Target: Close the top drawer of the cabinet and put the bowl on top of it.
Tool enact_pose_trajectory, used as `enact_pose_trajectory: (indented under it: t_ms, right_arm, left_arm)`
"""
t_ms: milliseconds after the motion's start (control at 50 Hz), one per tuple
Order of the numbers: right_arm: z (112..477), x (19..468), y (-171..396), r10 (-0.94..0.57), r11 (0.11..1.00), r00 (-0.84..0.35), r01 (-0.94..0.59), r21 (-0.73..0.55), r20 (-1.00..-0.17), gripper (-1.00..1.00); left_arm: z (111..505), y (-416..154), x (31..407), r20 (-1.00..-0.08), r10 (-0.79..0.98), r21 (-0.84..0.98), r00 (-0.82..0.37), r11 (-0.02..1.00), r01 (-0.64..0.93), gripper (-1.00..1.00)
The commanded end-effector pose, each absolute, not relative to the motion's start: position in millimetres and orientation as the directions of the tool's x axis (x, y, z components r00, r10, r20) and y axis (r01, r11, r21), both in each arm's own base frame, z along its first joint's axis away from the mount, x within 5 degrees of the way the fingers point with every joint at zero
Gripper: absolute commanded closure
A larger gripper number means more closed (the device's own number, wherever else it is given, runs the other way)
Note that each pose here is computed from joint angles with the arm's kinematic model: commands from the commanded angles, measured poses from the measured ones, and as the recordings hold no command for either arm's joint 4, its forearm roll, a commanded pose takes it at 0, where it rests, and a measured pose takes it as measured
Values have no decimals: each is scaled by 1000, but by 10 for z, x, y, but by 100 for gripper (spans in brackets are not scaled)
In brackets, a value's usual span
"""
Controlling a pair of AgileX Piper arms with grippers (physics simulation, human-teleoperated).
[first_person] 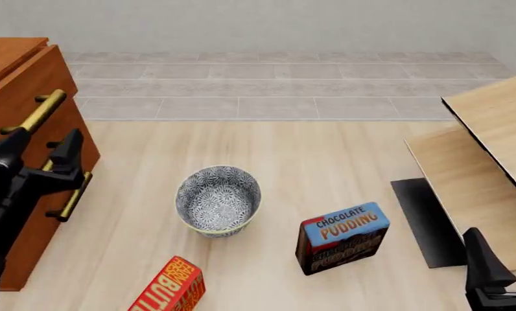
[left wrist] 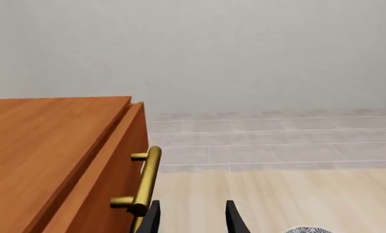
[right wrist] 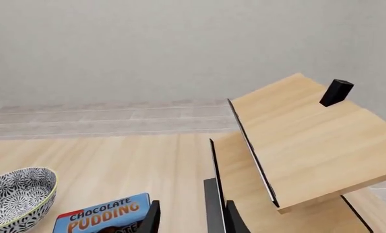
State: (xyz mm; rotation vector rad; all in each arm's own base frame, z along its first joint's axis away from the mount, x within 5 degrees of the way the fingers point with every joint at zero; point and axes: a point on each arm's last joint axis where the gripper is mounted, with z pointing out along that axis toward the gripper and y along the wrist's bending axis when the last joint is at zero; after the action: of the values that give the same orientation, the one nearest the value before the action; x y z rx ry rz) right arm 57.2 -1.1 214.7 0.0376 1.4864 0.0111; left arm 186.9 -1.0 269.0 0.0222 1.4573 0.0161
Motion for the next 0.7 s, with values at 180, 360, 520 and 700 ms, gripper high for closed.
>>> enact_pose_trajectory:
  t_ms: [180,360,520,700]
  right_arm:
    - [2152,570,-10,29,999,85,15,30,-996,-100]
    - [2150,573,-6,22,1000,82,8,22,-996,-100]
    - [2142,579,-4,19,1000,80,6,20,-997,-100]
    - [2144,578,-4,17,1000,79,5,18,-997,-100]
  left_arm:
    - [2691,129,2031,-993,33,26,111,997,-66,-100]
    - [2671,228,2029,-993,49,37,105,993,-116,-100]
    - [2657,302,2012,-993,62,47,100,987,-154,-100]
    - [2656,384,1993,-993,67,47,98,980,-194,-100]
